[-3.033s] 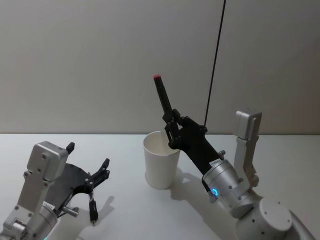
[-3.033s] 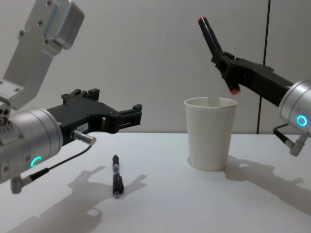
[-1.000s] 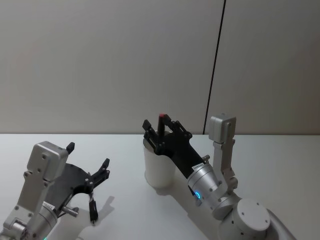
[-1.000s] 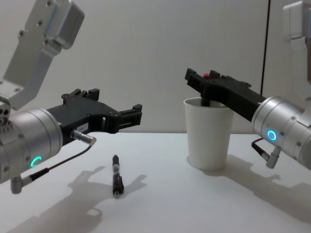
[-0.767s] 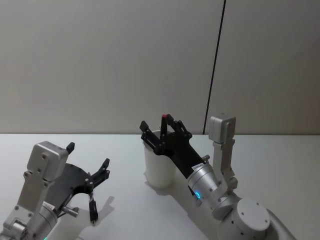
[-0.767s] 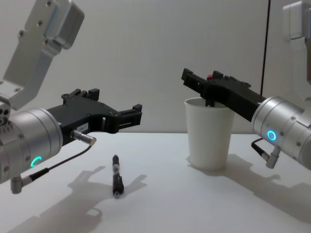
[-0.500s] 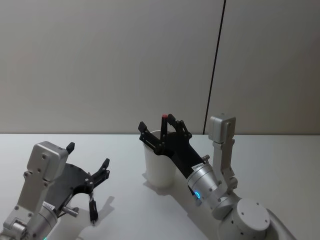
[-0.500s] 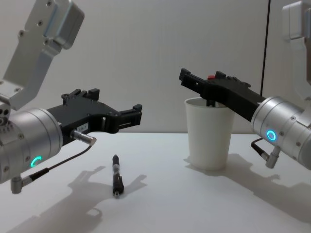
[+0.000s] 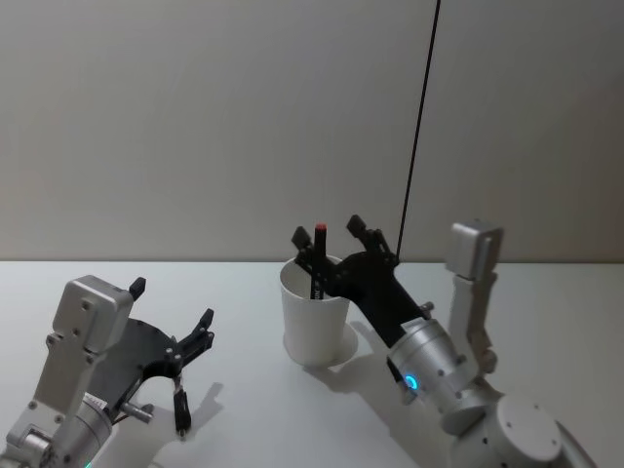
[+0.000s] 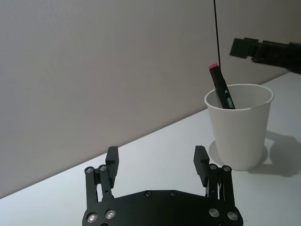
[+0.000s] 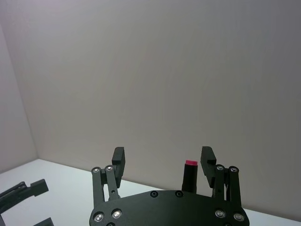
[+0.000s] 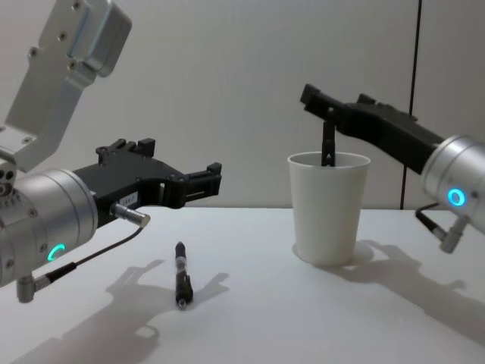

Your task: Place the pen into the pen holder.

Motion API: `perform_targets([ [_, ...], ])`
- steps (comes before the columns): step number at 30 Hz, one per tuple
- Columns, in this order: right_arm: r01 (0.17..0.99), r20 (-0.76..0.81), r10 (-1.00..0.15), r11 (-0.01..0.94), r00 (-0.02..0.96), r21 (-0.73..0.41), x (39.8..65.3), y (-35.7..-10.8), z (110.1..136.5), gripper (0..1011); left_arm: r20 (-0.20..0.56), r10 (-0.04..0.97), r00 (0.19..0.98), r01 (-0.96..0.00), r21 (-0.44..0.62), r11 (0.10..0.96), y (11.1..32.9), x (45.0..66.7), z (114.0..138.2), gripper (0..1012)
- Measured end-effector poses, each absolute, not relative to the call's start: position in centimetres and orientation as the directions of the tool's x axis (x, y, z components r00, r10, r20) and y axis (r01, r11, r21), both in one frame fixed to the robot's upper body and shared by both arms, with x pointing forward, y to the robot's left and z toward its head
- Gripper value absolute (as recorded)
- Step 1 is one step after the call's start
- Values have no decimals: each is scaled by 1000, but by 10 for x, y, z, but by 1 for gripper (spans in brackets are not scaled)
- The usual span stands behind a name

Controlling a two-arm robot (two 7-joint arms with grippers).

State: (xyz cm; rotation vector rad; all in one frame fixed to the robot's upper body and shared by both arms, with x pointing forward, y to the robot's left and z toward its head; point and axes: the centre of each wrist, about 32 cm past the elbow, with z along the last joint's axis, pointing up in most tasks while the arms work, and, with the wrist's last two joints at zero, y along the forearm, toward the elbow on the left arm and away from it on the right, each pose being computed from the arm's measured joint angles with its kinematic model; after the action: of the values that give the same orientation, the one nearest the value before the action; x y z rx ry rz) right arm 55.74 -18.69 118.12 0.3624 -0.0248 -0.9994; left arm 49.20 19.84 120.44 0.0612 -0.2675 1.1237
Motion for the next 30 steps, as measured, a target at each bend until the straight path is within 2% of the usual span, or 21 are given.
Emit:
perform_targets([
  [19, 839, -189, -845, 419, 500, 346, 524, -213, 1189, 1001, 243, 882, 404, -897, -86, 434, 198, 492, 1204, 1004],
  [30, 862, -159, -868, 413, 470, 294, 511, -219, 1187, 1001, 242, 882, 404, -897, -86, 434, 198, 492, 1204, 1003],
])
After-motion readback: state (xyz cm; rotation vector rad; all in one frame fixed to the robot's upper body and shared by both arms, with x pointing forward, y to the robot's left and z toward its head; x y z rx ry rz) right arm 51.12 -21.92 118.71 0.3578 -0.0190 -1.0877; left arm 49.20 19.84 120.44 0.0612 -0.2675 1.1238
